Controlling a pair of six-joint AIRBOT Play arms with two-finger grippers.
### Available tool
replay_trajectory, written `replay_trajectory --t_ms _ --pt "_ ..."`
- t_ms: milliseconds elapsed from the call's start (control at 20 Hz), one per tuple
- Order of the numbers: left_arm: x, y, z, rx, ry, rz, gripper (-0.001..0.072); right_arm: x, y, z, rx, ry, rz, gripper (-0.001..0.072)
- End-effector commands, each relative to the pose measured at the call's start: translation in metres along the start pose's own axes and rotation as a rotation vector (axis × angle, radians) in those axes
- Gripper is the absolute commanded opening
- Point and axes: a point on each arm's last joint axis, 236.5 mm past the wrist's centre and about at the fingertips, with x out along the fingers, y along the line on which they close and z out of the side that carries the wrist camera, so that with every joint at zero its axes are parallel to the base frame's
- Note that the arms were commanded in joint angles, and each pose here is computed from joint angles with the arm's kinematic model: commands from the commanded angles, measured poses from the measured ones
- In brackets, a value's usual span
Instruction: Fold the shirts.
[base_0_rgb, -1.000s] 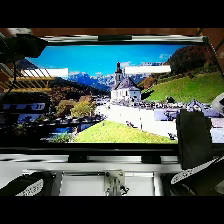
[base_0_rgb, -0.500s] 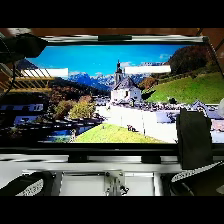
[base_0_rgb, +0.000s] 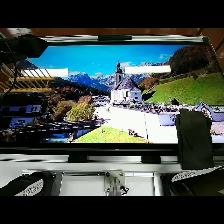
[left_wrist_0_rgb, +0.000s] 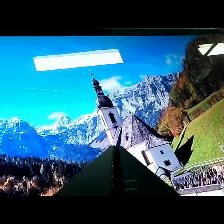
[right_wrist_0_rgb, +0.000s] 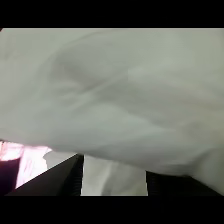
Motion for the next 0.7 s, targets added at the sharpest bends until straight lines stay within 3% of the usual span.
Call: replay_trajectory --t_ms 0,250,450,550,650 --pt "0.004 0.002 -0.002 -0.004 0.008 0.001 0.0043 -0.049 0.062 -0.024 -0.081 0.120 0.274 0.0510" --pt "0.005 0.005 -0.003 0.016 0.011 0.009 0.0044 -0.186 0.140 -0.069 -0.291 0.227 0.629 0.0510" --pt "0.006 0.006 -0.005 0.017 0.018 0.009 0.0044 -0.322 0.181 -0.166 -0.519 0.535 1.001 0.0510" --pt "0.006 0.008 -0.006 0.026 0.022 0.020 0.0043 -0.374 0.183 -0.209 -0.628 0.666 1.062 0.0510" --pt "0.007 0.014 -0.016 0.046 0.062 0.038 0.0042 -0.402 0.185 -0.228 -0.714 0.604 1.009 0.0510"
